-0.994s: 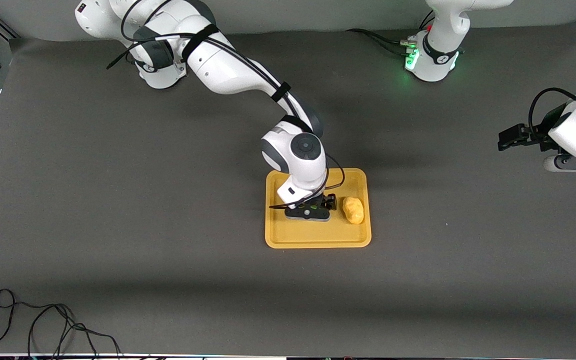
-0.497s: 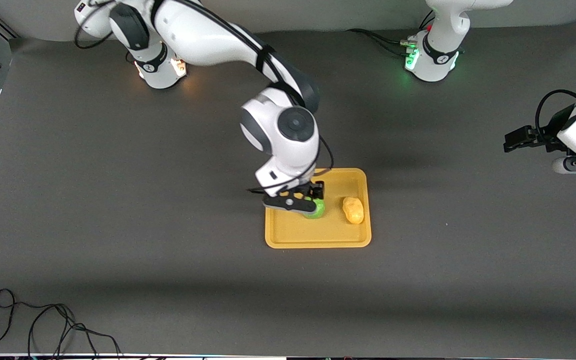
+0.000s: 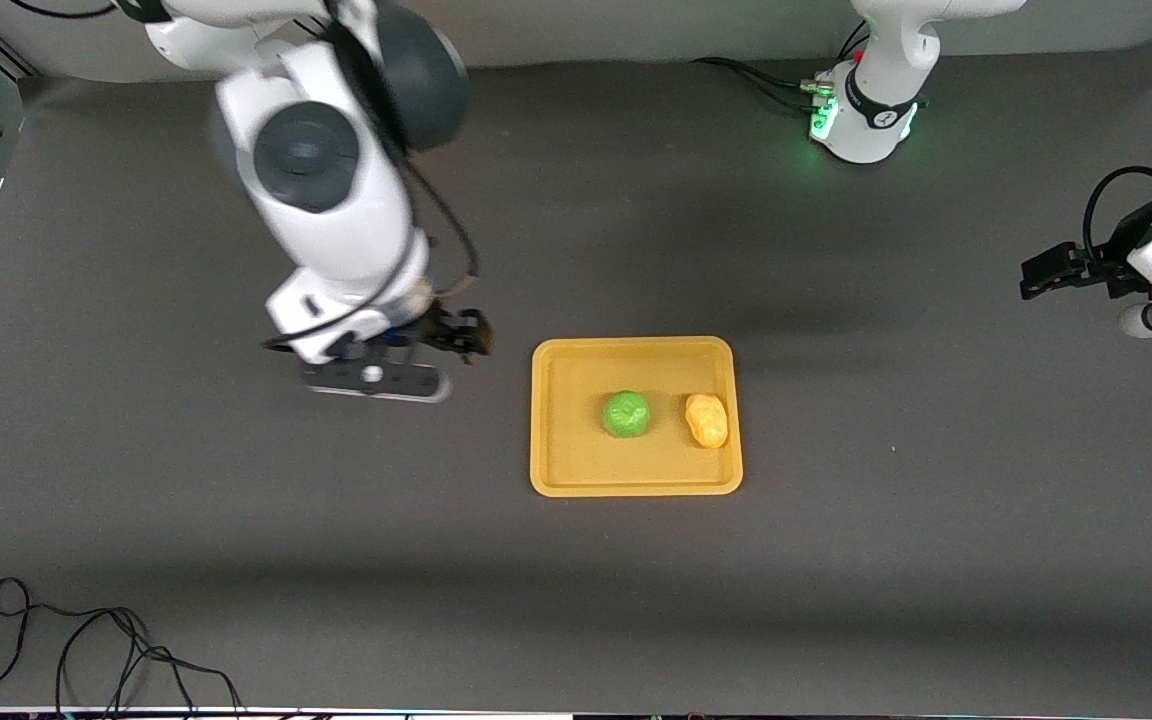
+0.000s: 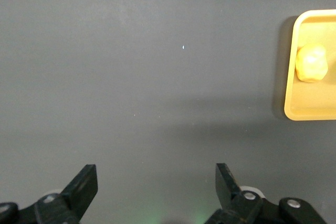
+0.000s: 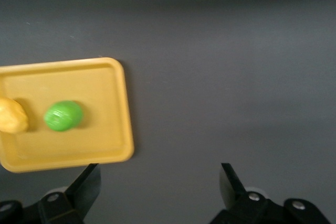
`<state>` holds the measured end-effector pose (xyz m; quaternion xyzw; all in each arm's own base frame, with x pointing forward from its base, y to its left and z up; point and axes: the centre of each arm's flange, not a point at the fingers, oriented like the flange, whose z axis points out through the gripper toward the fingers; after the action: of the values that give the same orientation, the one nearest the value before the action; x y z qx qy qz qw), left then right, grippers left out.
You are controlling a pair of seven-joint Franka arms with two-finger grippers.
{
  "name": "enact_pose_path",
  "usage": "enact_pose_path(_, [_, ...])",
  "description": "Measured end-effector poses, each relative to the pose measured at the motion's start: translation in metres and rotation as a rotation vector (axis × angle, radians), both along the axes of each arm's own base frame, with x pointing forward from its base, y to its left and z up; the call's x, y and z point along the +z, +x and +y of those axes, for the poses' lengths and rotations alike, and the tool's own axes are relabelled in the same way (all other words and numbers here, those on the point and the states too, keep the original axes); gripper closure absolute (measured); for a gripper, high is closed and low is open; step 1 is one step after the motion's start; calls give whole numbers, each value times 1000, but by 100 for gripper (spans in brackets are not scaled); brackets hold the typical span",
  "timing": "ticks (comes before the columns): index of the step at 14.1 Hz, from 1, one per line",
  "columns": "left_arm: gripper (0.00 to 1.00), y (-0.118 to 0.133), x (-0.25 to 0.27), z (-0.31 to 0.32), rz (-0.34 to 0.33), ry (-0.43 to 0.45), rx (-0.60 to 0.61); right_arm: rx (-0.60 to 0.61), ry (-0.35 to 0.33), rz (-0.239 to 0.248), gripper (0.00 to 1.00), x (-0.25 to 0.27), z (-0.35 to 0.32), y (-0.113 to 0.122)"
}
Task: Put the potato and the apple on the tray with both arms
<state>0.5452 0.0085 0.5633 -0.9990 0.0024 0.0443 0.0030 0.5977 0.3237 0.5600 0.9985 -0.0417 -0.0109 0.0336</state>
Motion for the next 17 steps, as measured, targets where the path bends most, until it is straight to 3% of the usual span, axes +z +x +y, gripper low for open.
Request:
enact_pose_path(5, [0,1,13,0,-27,-1,0,111,23,23,0,44,-156,-9])
enact_pose_path(9, [0,1,20,-1,-31,0,-1,142,84,20,0,46,-282,-17])
enact_pose_path(14, [0,0,19,-1,-23,-1,-1,117,112,14,0,47,-340,-31])
enact_pose_path(17, [0,-2,19,-1,-4,-1,-1,124,65,7,0,49,-348,-32])
